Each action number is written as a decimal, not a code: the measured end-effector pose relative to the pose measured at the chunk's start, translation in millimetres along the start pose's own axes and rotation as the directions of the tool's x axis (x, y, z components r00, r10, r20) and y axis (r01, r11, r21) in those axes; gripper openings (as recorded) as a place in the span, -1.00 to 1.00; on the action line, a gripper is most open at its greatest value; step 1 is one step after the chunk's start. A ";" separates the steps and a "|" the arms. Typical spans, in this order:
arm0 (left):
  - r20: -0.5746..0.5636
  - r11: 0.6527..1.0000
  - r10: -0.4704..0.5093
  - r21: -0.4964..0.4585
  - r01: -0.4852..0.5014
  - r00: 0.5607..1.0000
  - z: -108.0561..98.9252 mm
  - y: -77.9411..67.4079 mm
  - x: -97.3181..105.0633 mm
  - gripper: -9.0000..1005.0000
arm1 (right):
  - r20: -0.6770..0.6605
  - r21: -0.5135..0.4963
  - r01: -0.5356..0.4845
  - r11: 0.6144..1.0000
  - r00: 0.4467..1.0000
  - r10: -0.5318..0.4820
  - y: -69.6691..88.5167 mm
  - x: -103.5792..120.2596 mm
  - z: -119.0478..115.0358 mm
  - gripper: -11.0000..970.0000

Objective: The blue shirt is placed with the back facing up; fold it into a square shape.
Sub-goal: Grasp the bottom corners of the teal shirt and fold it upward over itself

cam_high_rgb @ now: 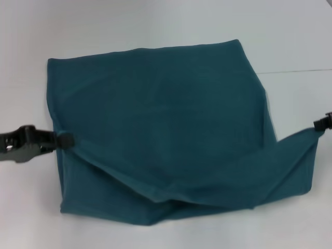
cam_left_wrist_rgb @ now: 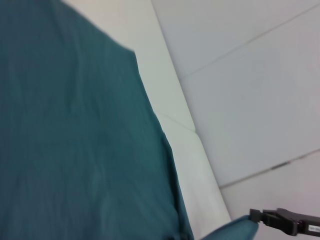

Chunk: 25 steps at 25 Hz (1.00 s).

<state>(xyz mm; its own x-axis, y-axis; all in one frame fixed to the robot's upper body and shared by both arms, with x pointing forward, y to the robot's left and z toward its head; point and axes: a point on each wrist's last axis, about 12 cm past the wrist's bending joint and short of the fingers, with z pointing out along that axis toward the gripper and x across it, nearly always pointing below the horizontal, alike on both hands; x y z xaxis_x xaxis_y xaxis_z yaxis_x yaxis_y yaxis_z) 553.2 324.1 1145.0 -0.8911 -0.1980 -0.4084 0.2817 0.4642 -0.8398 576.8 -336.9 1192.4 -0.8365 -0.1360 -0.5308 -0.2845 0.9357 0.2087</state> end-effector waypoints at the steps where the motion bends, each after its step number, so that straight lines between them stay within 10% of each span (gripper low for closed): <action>1: 0.011 1.000 0.013 -0.005 -0.013 1.000 2.8 0.3 -3.7 -0.98 | 0.010 0.004 -0.004 1.000 1.000 0.004 -0.8 -1.2 1.8 -0.97; 25: 0.091 0.913 0.368 -0.222 -0.342 0.925 56.5 4.2 -53.8 -0.98 | 0.305 0.151 0.045 0.987 0.948 -0.090 2.7 -56.8 30.8 -0.97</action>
<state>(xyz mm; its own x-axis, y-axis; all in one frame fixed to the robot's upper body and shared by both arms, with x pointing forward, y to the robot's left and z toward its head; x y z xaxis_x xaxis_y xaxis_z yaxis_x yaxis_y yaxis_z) 622.5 287.9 1143.3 -0.6882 -0.0912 -0.7198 0.4827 0.6832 -0.5480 637.9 -316.7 1197.8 -0.6250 -0.1140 -0.7723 -0.2477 0.9671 0.0577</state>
